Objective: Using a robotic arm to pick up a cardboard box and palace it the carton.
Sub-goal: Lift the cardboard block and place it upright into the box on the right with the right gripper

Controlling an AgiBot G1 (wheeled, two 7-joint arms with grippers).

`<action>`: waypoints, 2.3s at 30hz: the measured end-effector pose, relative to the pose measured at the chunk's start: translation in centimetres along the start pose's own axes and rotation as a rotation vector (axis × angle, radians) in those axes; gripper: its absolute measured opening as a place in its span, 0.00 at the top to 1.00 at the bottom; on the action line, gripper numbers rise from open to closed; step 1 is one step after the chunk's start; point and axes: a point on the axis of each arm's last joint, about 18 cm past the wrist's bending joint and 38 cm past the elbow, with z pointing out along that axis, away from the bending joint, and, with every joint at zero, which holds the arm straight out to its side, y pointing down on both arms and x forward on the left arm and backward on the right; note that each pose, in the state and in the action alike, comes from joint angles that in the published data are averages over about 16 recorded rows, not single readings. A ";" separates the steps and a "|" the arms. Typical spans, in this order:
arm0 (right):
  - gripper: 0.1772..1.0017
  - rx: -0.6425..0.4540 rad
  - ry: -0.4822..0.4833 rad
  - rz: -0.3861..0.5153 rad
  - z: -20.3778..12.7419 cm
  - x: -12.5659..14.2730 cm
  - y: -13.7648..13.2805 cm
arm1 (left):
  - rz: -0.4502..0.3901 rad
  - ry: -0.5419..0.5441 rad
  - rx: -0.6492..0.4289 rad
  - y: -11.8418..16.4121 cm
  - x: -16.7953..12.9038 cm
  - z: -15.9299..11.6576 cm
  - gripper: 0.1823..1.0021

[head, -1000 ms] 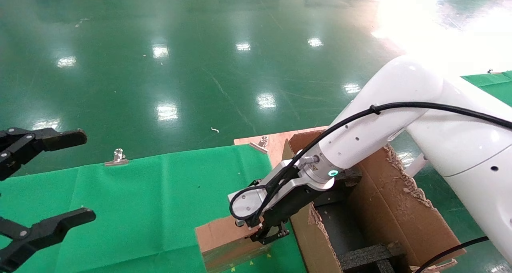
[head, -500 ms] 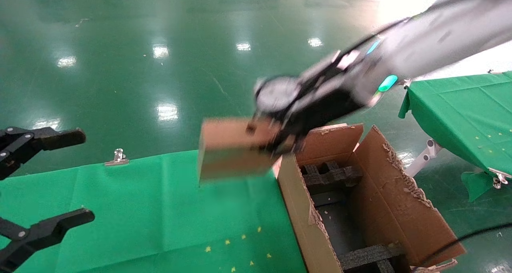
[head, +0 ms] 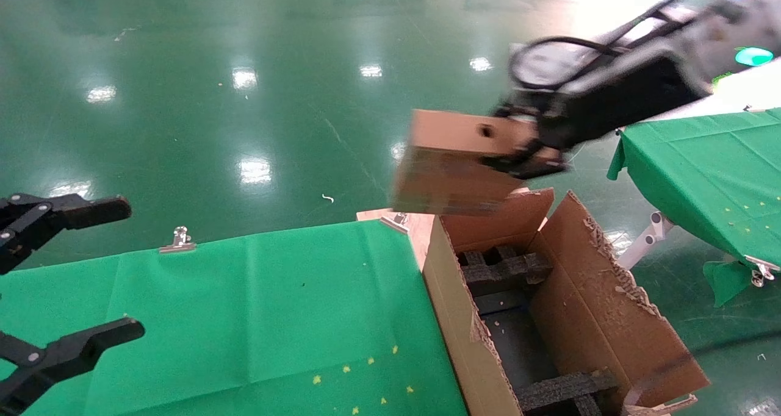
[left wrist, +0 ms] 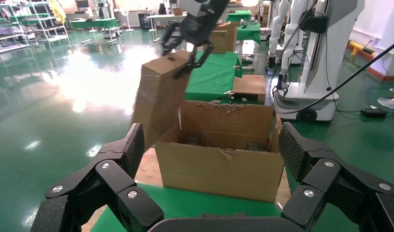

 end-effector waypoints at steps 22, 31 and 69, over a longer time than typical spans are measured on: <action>0.76 -0.183 0.016 0.309 -5.3 -8.5 9.1 | 0.000 0.000 0.000 0.0 0.0 0.0 0.00; 0.76 -0.206 0.046 0.514 -3.5 -9.2 10.8 | 0.000 0.000 0.000 0.0 0.0 0.0 0.00; 0.76 -0.374 0.181 1.158 2.8 -11.0 15.0 | -0.001 -0.001 0.000 0.0 0.0 0.0 0.00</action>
